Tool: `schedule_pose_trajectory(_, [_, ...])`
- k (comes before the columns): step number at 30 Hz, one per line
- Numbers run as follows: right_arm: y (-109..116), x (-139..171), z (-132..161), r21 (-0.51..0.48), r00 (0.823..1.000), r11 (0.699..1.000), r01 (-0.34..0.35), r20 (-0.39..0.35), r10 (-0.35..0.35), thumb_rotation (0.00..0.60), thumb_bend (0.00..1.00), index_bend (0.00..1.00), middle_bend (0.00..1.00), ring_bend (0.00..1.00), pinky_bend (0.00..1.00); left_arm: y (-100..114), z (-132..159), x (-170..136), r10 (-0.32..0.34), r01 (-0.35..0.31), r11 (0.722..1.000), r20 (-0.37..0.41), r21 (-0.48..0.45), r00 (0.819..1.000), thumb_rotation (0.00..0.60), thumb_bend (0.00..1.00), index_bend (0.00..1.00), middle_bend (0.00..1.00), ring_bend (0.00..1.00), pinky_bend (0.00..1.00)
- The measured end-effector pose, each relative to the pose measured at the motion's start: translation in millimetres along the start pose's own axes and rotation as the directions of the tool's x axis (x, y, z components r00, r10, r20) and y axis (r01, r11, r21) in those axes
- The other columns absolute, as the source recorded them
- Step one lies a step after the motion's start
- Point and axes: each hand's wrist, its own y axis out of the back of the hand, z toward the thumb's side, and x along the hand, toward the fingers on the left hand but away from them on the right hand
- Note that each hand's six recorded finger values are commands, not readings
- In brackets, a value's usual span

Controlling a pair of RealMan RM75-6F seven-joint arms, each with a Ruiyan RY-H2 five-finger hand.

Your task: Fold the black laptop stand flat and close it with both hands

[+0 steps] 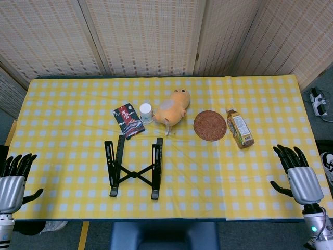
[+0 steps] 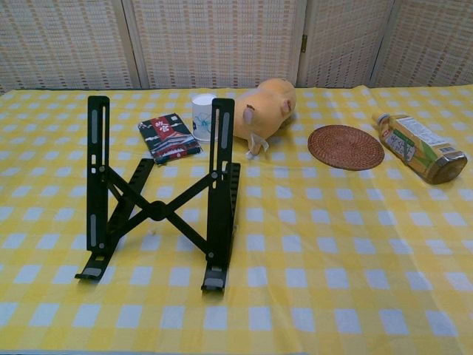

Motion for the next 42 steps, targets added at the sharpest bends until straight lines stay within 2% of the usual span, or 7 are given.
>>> schedule_pose_trajectory(8, [0.8,-1.0,3.3,-0.011,1.000,1.000,0.003,-0.019,-0.003,0.600,0.23,0.00,0.09,0.10,0.00,-1.0,3.3,1.6,-0.002,0.002,1.000,0.008,-0.016,1.000,0.600,0.18,0.15,0.14,0.11,0.06])
schedule_pose_trajectory(14, [3.6,-1.5,9.9,-0.032,0.999,0.999,0.006,-0.053,-0.008,0.600,0.23,0.00,0.09,0.10,0.00,-1.3,10.0,8.9,-0.019,0.023,0.996,0.039,-0.091,0.999,0.600,0.18,0.15,0.15,0.12,0.09])
schedule_pose_trajectory(23, [7.6,-7.6,27.2,-0.060,0.992,0.998,-0.013,-0.125,0.006,0.600,0.23,0.00,0.10,0.10,0.00,-4.5,35.7,41.6,-0.088,0.128,0.959,0.163,-0.252,0.983,0.600,0.18,0.14,0.15,0.12,0.11])
schedule_pose_trajectory(29, [11.2,-10.0,38.7,-0.062,0.987,0.998,-0.020,-0.163,0.010,0.600,0.23,0.00,0.10,0.10,0.00,-19.0,60.1,70.6,-0.209,0.292,0.885,0.251,-0.364,0.945,0.600,0.18,0.09,0.15,0.11,0.10])
schedule_pose_trajectory(32, [11.8,-9.7,39.5,-0.059,0.986,0.998,-0.021,-0.164,0.011,0.600,0.23,0.00,0.10,0.10,0.00,-27.0,72.3,85.3,-0.267,0.369,0.831,0.283,-0.417,0.921,0.600,0.18,0.07,0.15,0.10,0.10])
schedule_pose_trajectory(36, [11.0,-8.5,39.0,-0.062,0.987,0.998,-0.022,-0.159,0.012,0.600,0.23,0.00,0.10,0.10,0.00,-38.7,87.0,105.0,-0.339,0.455,0.740,0.309,-0.496,0.889,0.600,0.18,0.06,0.15,0.09,0.11])
schedule_pose_trajectory(42, [8.9,-7.0,38.6,-0.066,0.988,0.998,-0.024,-0.151,0.014,0.600,0.23,0.00,0.10,0.10,0.00,-48.6,107.4,125.5,-0.383,0.517,0.617,0.348,-0.594,0.856,0.600,0.18,0.12,0.18,0.16,0.12])
